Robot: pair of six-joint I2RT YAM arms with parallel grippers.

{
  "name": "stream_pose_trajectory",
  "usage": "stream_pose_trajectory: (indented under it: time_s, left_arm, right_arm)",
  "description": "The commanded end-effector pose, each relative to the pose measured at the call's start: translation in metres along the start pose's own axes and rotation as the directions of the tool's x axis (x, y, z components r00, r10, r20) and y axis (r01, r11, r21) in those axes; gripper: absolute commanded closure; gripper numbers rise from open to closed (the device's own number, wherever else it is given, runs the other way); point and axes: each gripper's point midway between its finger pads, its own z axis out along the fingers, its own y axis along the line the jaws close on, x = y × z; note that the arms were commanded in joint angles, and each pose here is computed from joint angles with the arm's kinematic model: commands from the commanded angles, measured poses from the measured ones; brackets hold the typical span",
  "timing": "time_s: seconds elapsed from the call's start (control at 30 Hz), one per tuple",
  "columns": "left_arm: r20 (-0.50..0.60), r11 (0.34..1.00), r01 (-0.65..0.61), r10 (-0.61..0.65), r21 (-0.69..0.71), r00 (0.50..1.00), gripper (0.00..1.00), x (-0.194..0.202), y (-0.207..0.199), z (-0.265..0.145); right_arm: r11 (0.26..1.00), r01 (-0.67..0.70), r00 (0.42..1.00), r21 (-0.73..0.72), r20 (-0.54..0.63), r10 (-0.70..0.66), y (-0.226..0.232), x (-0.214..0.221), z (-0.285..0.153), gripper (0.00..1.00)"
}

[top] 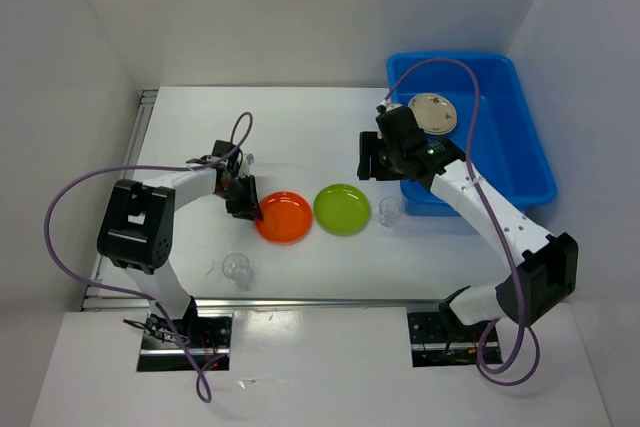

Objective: Place the mixed dishes into the plastic bin

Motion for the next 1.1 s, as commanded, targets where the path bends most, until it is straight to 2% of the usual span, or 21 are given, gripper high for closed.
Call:
stream_pose_trajectory:
  time_s: [0.0, 0.03, 0.1, 0.17, 0.2, 0.3, 0.4, 0.43, 0.5, 0.57, 0.6, 0.73, 0.83, 1.07]
  left_arm:
    - [-0.088, 0.996, 0.0, 0.008, 0.092, 0.996, 0.7, 0.024, -0.009, 0.008]
    - [-0.106, 0.994, 0.006, 0.006, 0.113, 0.994, 0.7, 0.03, -0.011, 0.008]
    - [-0.094, 0.989, 0.018, -0.004, 0.148, 0.996, 0.77, 0.026, -0.019, 0.008]
    - [-0.11, 0.981, 0.022, -0.001, 0.191, 0.994, 0.9, 0.028, -0.026, 0.006]
    - [-0.095, 0.98, 0.015, 0.004, 0.197, 0.995, 1.0, 0.022, -0.029, 0.004]
    - [-0.022, 0.974, 0.012, -0.007, 0.227, 1.0, 1.0, -0.003, -0.046, -0.013]
    - [0.076, 0.98, -0.001, -0.014, 0.198, 0.997, 1.0, -0.033, -0.056, -0.038]
    - [0.144, 0.978, -0.024, -0.006, 0.209, 0.99, 1.0, -0.057, -0.068, -0.055]
    - [0.213, 0.977, -0.044, -0.002, 0.21, 0.977, 1.0, -0.079, -0.079, -0.075]
    - [0.294, 0.967, -0.065, -0.011, 0.247, 0.956, 1.0, -0.106, -0.1, -0.103]
    - [0.318, 0.957, -0.081, -0.013, 0.279, 0.948, 1.0, -0.112, -0.11, -0.115]
    - [0.335, 0.904, -0.092, -0.06, 0.419, 0.94, 1.0, -0.124, -0.142, -0.135]
    - [0.305, 0.842, -0.085, -0.097, 0.532, 0.947, 1.0, -0.125, -0.163, -0.142]
    - [0.24, 0.757, -0.084, -0.098, 0.648, 0.966, 1.0, -0.117, -0.184, -0.144]
  right_arm:
    - [0.999, -0.001, 0.999, 0.044, 0.049, -0.002, -0.008, -0.01, -0.015, 0.33]
    - [0.999, -0.001, 0.999, 0.053, 0.053, -0.002, -0.011, -0.01, -0.019, 0.33]
    - [0.999, -0.001, 0.999, 0.053, 0.053, -0.002, -0.011, -0.01, -0.019, 0.33]
    - [0.998, -0.003, 0.998, 0.059, 0.066, -0.001, -0.011, -0.014, -0.02, 0.33]
    - [0.998, -0.001, 0.998, 0.062, 0.058, -0.002, -0.011, -0.013, -0.017, 0.33]
    - [0.998, -0.003, 0.998, 0.059, 0.066, -0.001, -0.009, -0.017, -0.016, 0.33]
    - [0.998, 0.006, 0.998, 0.059, 0.065, -0.01, -0.009, -0.018, -0.012, 0.33]
    - [0.998, 0.008, 0.998, 0.063, 0.057, -0.011, -0.009, -0.017, -0.009, 0.33]
    - [0.999, 0.005, 0.997, 0.045, 0.07, -0.009, -0.005, -0.022, -0.01, 0.33]
    - [0.999, 0.005, 0.997, 0.045, 0.071, -0.009, -0.004, -0.024, -0.009, 0.24]
    - [0.999, 0.001, 0.995, 0.042, 0.099, -0.005, -0.002, -0.032, -0.011, 0.24]
    - [1.0, -0.009, 0.986, 0.022, 0.168, 0.005, 0.006, -0.057, -0.019, 0.19]
    - [1.0, -0.022, 0.974, -0.003, 0.224, 0.022, 0.01, -0.083, -0.025, 0.19]
    - [0.987, -0.053, 0.952, -0.149, 0.291, 0.095, 0.028, -0.128, -0.017, 0.21]
